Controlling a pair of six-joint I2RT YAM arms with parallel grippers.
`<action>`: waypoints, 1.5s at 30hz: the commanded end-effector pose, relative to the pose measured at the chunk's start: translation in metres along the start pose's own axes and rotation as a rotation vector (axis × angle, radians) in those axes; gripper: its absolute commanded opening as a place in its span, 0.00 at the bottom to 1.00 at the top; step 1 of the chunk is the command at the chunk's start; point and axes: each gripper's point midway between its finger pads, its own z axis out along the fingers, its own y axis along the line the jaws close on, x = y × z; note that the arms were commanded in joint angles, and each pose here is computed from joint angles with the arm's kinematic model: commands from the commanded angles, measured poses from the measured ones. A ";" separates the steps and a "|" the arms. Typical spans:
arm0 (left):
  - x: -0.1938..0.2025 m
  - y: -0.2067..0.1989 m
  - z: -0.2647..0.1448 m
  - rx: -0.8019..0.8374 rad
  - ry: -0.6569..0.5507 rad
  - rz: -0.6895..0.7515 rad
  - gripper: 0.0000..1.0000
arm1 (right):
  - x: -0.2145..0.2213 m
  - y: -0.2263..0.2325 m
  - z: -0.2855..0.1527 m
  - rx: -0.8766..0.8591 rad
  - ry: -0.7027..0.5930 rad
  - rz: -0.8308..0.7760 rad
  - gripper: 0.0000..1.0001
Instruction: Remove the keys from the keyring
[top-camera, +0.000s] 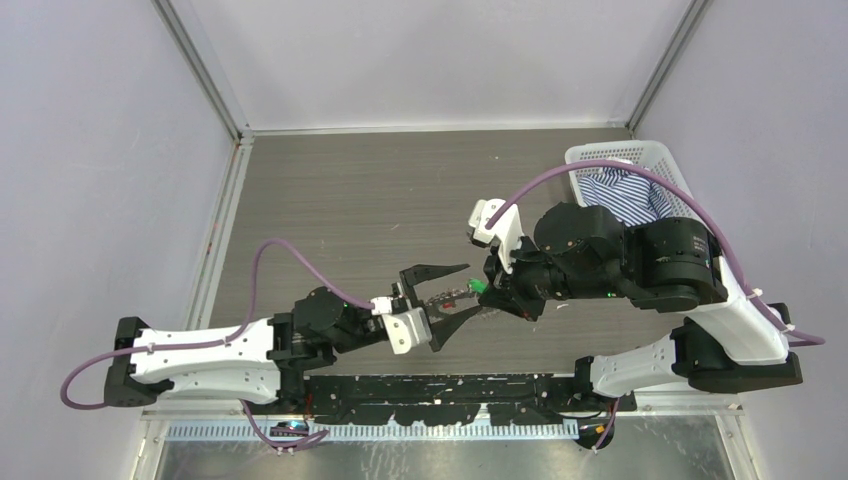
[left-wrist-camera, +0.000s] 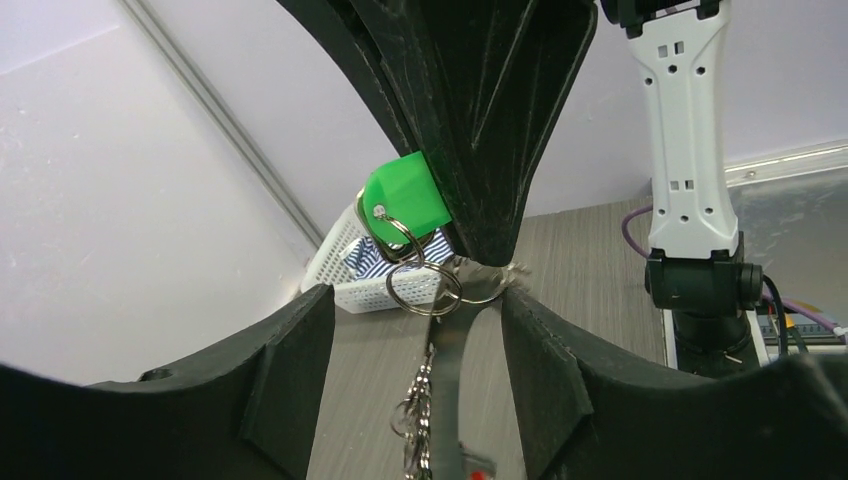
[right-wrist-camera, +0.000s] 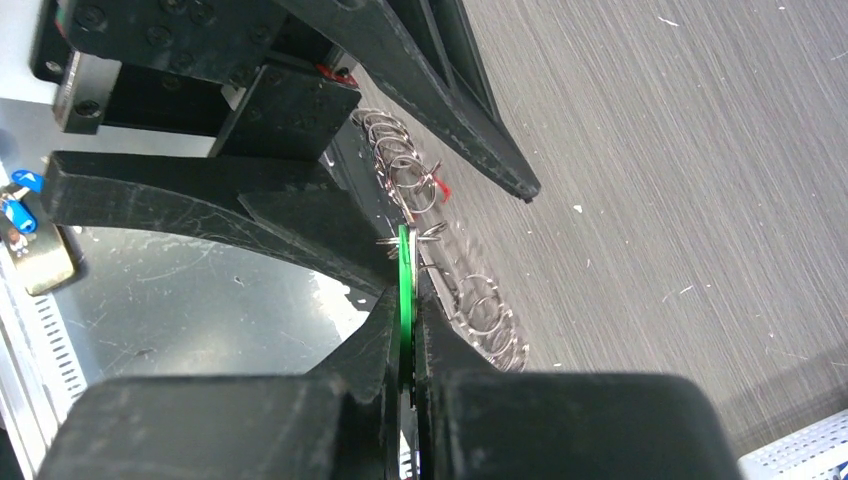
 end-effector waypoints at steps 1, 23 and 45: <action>-0.036 0.011 -0.003 -0.006 -0.098 -0.035 0.64 | -0.008 0.001 -0.009 -0.004 -0.052 0.009 0.01; -0.017 0.009 0.011 -0.064 -0.113 0.013 0.53 | -0.011 0.004 -0.009 -0.014 -0.054 0.015 0.01; -0.010 0.005 0.010 -0.060 -0.116 0.030 0.29 | -0.015 0.003 -0.012 -0.012 -0.068 0.014 0.01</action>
